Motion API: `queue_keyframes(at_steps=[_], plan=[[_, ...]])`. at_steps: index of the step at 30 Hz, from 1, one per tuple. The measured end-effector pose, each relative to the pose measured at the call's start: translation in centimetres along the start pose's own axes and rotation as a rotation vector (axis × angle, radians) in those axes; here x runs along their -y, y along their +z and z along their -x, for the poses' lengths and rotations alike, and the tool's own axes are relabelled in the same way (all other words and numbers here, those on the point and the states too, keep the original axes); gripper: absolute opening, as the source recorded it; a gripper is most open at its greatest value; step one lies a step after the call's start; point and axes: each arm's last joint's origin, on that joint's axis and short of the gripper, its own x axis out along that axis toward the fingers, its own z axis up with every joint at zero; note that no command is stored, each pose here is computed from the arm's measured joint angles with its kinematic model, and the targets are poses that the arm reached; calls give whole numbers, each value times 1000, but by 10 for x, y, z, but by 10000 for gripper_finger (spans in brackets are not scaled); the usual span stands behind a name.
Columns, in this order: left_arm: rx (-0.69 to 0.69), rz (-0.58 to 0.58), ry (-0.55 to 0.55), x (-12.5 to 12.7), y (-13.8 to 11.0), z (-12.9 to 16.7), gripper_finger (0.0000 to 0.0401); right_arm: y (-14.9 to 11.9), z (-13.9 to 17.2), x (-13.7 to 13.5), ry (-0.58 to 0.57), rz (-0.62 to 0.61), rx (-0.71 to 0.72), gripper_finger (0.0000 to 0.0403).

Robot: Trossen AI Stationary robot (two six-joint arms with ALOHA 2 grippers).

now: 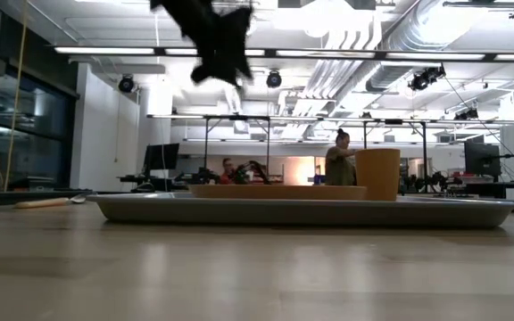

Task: Pick and place plate/cup/fork/spoon on tray
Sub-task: Put the pink fork on the gray tray to the left of the orange plate

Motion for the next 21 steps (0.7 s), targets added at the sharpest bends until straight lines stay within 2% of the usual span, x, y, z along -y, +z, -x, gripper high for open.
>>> queue_keyframes(at_steps=[5,10,15,21], plan=[[304,-85,-176,20,3,75,161,1,0,2,-53,3,33,0],[569,-139,-330,30,-24,138,161,2,0,2,-84,25,54,0],[762,-143,-449,25,-66,173,161,5,0,1,-98,19,98,0],[912,-131,-528,12,-106,193,161,14,1,-2,-100,42,184,0]])
